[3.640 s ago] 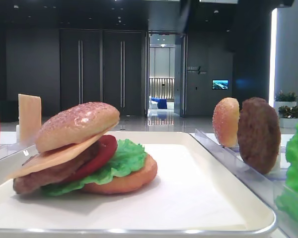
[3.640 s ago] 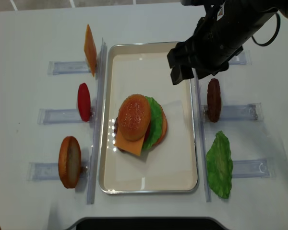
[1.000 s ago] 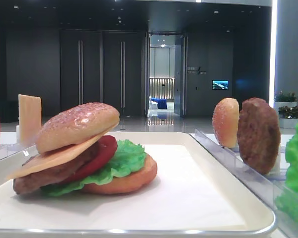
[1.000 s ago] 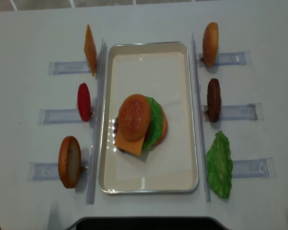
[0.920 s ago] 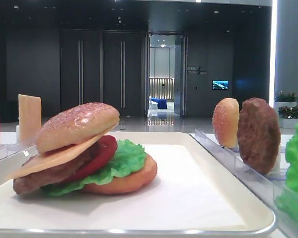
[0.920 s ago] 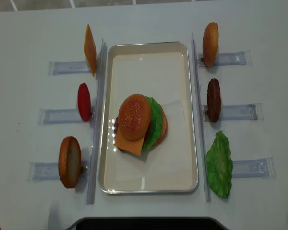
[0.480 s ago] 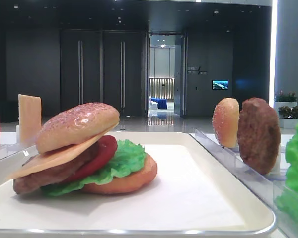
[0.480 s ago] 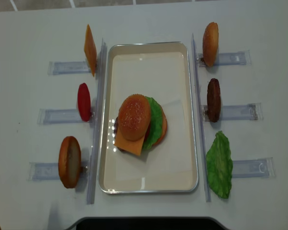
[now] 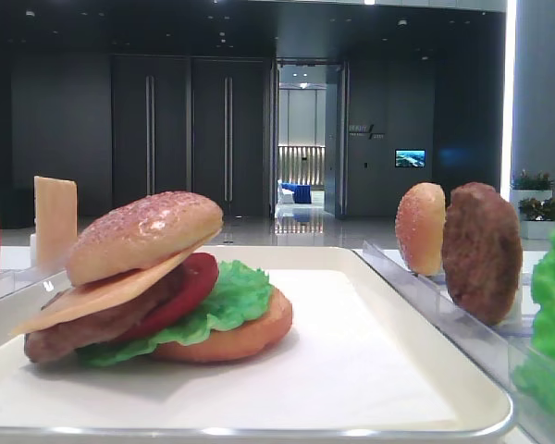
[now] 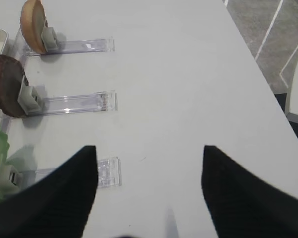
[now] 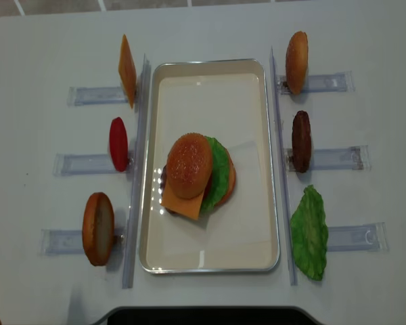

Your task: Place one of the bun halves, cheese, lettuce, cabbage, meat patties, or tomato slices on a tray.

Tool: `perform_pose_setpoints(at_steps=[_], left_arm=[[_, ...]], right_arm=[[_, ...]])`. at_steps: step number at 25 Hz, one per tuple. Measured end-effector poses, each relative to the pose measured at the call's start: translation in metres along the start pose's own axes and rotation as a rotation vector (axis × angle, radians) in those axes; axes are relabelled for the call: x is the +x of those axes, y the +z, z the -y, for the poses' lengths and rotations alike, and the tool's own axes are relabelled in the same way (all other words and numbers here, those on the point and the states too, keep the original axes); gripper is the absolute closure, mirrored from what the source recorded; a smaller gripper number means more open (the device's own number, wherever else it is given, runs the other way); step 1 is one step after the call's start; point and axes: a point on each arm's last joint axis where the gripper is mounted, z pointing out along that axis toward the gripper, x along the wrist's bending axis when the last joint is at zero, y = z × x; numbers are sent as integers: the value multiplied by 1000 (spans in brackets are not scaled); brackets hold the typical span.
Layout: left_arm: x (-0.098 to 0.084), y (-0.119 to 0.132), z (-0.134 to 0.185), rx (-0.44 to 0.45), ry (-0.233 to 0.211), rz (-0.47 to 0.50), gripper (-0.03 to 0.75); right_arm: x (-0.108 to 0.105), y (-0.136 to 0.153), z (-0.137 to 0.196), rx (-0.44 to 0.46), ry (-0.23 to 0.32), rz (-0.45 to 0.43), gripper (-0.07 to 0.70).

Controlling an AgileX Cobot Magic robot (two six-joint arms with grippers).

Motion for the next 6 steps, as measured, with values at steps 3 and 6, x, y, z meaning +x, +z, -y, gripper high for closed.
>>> perform_pose_setpoints(at_steps=[3,6], left_arm=[[0,0,0,0,0,0,685],[0,0,0,0,0,0,685]], right_arm=[[0,0,0,0,0,0,198],[0,0,0,0,0,0,198]])
